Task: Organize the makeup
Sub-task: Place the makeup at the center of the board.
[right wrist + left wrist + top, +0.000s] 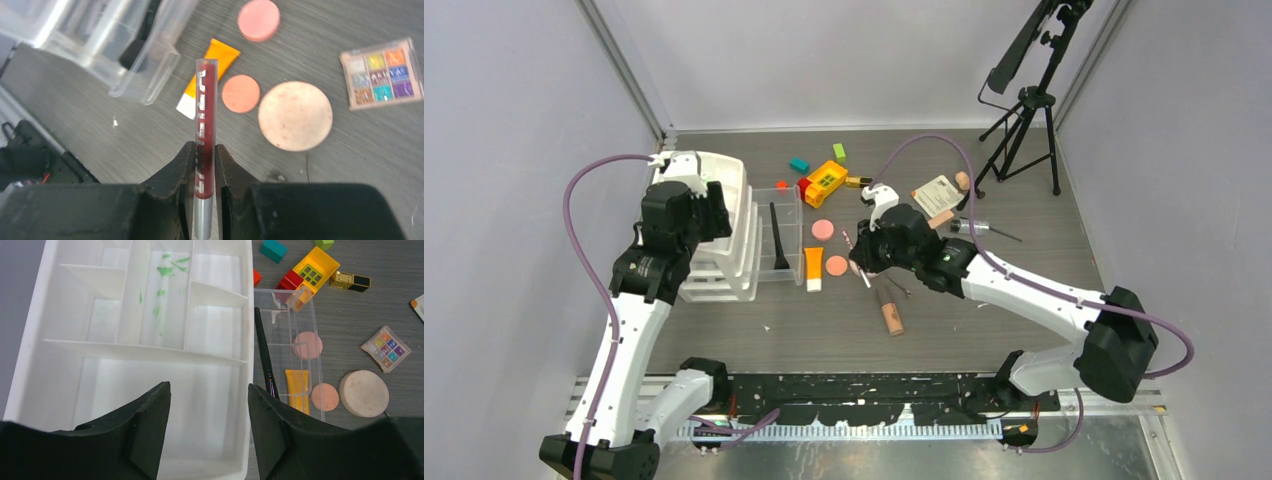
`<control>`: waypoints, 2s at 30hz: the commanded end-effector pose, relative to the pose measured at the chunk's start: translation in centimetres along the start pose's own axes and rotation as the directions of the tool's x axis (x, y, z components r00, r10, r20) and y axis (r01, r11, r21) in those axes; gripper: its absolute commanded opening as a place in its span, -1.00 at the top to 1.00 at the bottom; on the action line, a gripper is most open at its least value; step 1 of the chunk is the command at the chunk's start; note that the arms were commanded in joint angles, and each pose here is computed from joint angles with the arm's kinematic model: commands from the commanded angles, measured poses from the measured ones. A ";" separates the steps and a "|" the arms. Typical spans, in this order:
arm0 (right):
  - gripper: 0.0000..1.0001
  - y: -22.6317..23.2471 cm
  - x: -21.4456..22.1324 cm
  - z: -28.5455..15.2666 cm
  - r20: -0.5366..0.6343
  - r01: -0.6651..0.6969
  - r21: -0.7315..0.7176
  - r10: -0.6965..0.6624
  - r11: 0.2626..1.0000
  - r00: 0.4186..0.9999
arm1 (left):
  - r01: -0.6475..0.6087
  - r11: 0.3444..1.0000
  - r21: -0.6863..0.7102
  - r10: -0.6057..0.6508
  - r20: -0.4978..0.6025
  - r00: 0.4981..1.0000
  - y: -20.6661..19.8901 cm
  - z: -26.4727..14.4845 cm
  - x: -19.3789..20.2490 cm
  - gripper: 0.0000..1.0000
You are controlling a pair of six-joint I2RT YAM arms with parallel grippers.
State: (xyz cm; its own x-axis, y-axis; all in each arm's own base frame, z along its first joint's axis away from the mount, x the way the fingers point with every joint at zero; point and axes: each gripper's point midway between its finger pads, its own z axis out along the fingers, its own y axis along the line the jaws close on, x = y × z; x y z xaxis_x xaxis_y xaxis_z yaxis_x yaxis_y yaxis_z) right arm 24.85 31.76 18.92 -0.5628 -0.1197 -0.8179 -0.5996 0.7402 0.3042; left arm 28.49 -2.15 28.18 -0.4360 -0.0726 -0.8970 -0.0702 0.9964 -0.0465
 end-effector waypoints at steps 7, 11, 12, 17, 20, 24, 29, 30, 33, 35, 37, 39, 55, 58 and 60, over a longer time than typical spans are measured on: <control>0.88 -1.8 0.2 2.7 -0.001 -0.206 0.179 0.209 0.962 0.978 | -0.001 1.000 0.004 0.000 0.049 0.999 0.0 0.0 -1.2 -0.19; 0.89 -1.7 0.6 3.8 -0.014 -0.234 0.184 0.241 0.955 0.971 | -0.001 1.000 0.004 0.001 0.048 0.999 0.0 0.0 -1.1 -0.20; 0.90 -1.8 0.8 4.0 -0.018 -0.235 0.189 0.243 0.953 0.970 | 0.000 1.000 0.006 0.000 0.047 0.999 0.0 0.1 -1.1 -0.20; 0.90 -2.6 2.0 4.9 -0.055 -0.227 0.237 0.246 0.945 0.968 | -0.001 1.000 0.009 0.000 0.044 0.999 -0.1 0.1 -1.1 -0.20; 0.90 -3.1 3.2 5.7 -0.099 -0.216 0.269 0.250 0.939 0.963 | 0.001 1.000 0.016 -0.002 0.044 0.999 -0.3 0.1 -1.1 -0.19; 0.91 -3.6 4.5 6.4 -0.135 -0.207 0.304 0.257 0.930 0.957 | 0.000 1.000 0.017 0.000 0.041 0.999 -0.3 0.2 -1.1 -0.19; 0.91 -4.8 4.6 6.3 -0.148 -0.169 0.365 0.236 0.915 0.960 | 0.001 1.000 0.017 -0.001 0.041 0.999 -0.3 0.2 -1.1 -0.19; 0.91 -4.9 4.4 6.1 -0.147 -0.158 0.376 0.227 0.913 0.963 | 0.000 1.000 0.018 -0.001 0.040 0.999 -0.3 0.2 -1.1 -0.19; 0.91 -5.7 4.3 4.9 -0.158 -0.122 0.416 0.204 0.901 0.966 | 0.000 1.000 0.021 -0.001 0.038 0.999 -0.4 0.2 -1.0 -0.19; 0.91 -6.3 4.4 4.1 -0.164 -0.103 0.440 0.193 0.892 0.967 | 0.001 1.000 0.020 -0.002 0.041 0.999 -0.4 0.2 -1.1 -0.19; 0.91 -6.8 4.5 2.9 -0.170 -0.087 0.467 0.186 0.880 0.968 | 0.000 1.000 0.020 -0.001 0.039 0.999 -0.3 0.2 -1.0 -0.19; 0.91 -7.3 4.9 1.7 -0.186 -0.069 0.491 0.183 0.868 0.965 | 0.000 1.000 0.020 -0.001 0.039 0.999 -0.3 0.2 -1.0 -0.19; 0.89 -9.8 11.3 -2.6 -0.304 0.011 0.521 0.174 0.854 0.937 | 0.001 1.000 0.020 -0.002 0.044 0.999 -0.3 0.0 -1.1 -0.19; 0.89 -9.9 12.3 -2.1 -0.331 0.025 0.508 0.168 0.861 0.929 | 0.000 1.000 0.020 0.000 0.042 0.999 -0.3 0.0 -1.0 -0.19; 0.89 -10.1 13.1 -1.8 -0.353 0.037 0.508 0.168 0.860 0.921 | 0.001 1.000 0.022 -0.002 0.041 0.999 -0.3 0.1 -1.0 -0.19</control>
State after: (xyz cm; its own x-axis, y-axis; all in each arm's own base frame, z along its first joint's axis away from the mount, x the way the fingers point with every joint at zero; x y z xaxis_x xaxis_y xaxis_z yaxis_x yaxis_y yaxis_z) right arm 21.92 20.63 6.58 -0.8332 -0.2070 -0.5128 -0.2260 0.9738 -0.0260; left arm 28.53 -2.34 28.09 -0.4398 -0.0723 -0.8952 -0.0609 0.9969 -0.0506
